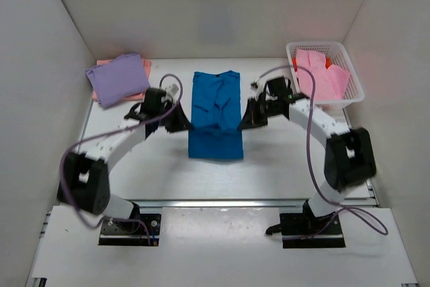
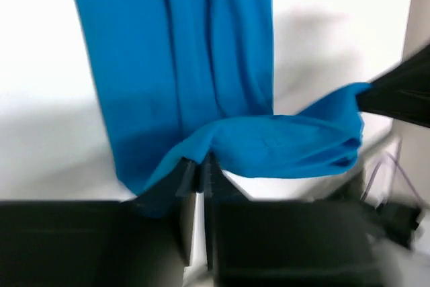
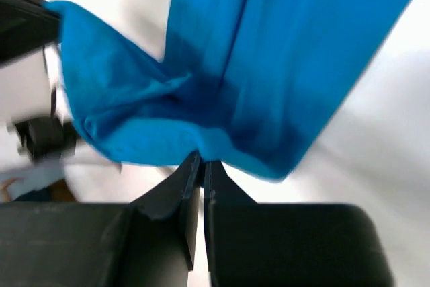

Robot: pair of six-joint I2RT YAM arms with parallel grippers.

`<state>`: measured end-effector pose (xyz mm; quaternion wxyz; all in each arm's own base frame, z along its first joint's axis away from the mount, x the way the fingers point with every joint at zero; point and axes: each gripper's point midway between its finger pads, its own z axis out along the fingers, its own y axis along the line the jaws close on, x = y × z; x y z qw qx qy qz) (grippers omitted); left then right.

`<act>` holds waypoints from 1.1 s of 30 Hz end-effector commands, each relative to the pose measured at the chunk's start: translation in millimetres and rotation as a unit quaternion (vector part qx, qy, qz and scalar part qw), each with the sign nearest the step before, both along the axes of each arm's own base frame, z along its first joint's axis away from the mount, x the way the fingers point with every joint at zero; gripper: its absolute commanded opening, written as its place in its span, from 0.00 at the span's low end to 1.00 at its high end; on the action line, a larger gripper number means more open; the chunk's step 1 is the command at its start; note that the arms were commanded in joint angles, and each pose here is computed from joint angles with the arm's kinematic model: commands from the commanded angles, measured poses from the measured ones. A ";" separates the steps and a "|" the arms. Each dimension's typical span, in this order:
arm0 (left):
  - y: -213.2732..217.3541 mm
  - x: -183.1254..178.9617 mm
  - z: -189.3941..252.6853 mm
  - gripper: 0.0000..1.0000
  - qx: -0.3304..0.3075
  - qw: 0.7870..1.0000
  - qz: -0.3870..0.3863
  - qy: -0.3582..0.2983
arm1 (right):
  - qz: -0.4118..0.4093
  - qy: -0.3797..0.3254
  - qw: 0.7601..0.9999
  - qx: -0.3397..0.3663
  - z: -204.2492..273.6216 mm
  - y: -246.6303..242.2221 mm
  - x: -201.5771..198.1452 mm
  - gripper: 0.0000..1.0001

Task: Fold and stack the t-shirts
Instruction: Fold the folded rectangular tshirt in 1/3 of the way, then grab one side of the 2/3 rectangular tshirt with both arms

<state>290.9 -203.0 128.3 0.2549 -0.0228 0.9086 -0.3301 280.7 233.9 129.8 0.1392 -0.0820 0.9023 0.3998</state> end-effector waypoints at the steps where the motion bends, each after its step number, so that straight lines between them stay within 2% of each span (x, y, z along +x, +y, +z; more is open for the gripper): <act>1: 8.5 70.0 -4.6 0.24 0.021 0.999 0.018 -0.034 | -0.009 -0.021 0.999 -0.031 -14.7 -19.7 72.4 0.00; 2: 12.8 95.9 -9.1 0.46 0.025 0.998 0.038 -0.031 | -0.015 -0.044 0.998 -0.036 -4.2 -19.4 98.1 0.11; 3: 14.7 106.0 -26.1 0.48 0.032 0.999 0.039 -0.016 | -0.029 -0.050 0.998 -0.038 -2.8 -24.7 122.5 0.22; 5: 17.8 134.2 -21.1 0.53 0.015 0.998 0.057 -0.014 | -0.040 -0.043 0.996 -0.067 -15.7 -32.8 141.1 0.32; 7: 21.4 143.2 -22.0 0.60 0.006 0.998 0.060 -0.016 | -0.044 -0.050 0.994 -0.085 -17.6 -37.2 151.1 0.36; 9: 26.2 136.1 -26.1 0.58 0.008 0.998 0.063 -0.017 | -0.053 -0.047 0.992 -0.102 -26.1 -47.0 143.3 0.37; 11: 29.2 125.1 -30.2 0.60 0.015 0.998 0.061 -0.020 | -0.060 -0.050 0.993 -0.090 -26.3 -47.0 133.0 0.38; 15: 32.6 77.9 -48.2 0.62 0.023 0.998 0.051 0.001 | -0.057 -0.027 0.995 -0.080 -46.1 -45.3 81.2 0.38; 16: 30.2 72.8 -49.0 0.62 0.023 0.998 0.050 -0.002 | -0.063 -0.034 0.995 -0.072 -38.2 -42.4 75.0 0.39; 18: 27.3 39.9 -65.7 0.62 0.023 0.998 0.053 0.021 | -0.068 -0.011 0.996 -0.049 -53.7 -35.1 50.5 0.39; 22: 25.0 0.9 -98.8 0.62 0.007 0.992 0.107 0.068 | -0.097 0.022 0.995 -0.018 -71.6 -25.7 21.9 0.41; 24: 17.0 -5.5 -103.5 0.60 -0.015 0.990 0.119 0.078 | -0.122 0.028 0.992 -0.007 -73.3 -14.6 18.9 0.42; 28: -2.9 -12.2 -112.5 0.60 -0.019 0.987 0.126 0.099 | -0.159 0.030 0.987 -0.011 -82.3 -2.4 19.5 0.46; 30: -9.4 -9.5 -115.0 0.57 -0.035 0.985 0.138 0.100 | -0.159 0.028 0.987 -0.001 -83.8 6.6 21.3 0.43; 31: -11.4 -7.3 -115.9 0.52 -0.041 0.983 0.146 0.105 | -0.168 0.023 0.986 -0.002 -85.3 6.5 25.7 0.35; 32: -14.0 -3.9 -115.7 0.37 -0.048 0.982 0.150 0.102 | -0.162 0.026 0.986 -0.003 -87.7 11.0 22.9 0.10; 33: -13.8 -6.3 -118.2 0.28 -0.046 0.982 0.147 0.106 | -0.170 0.022 0.985 -0.011 -92.2 6.9 25.7 0.01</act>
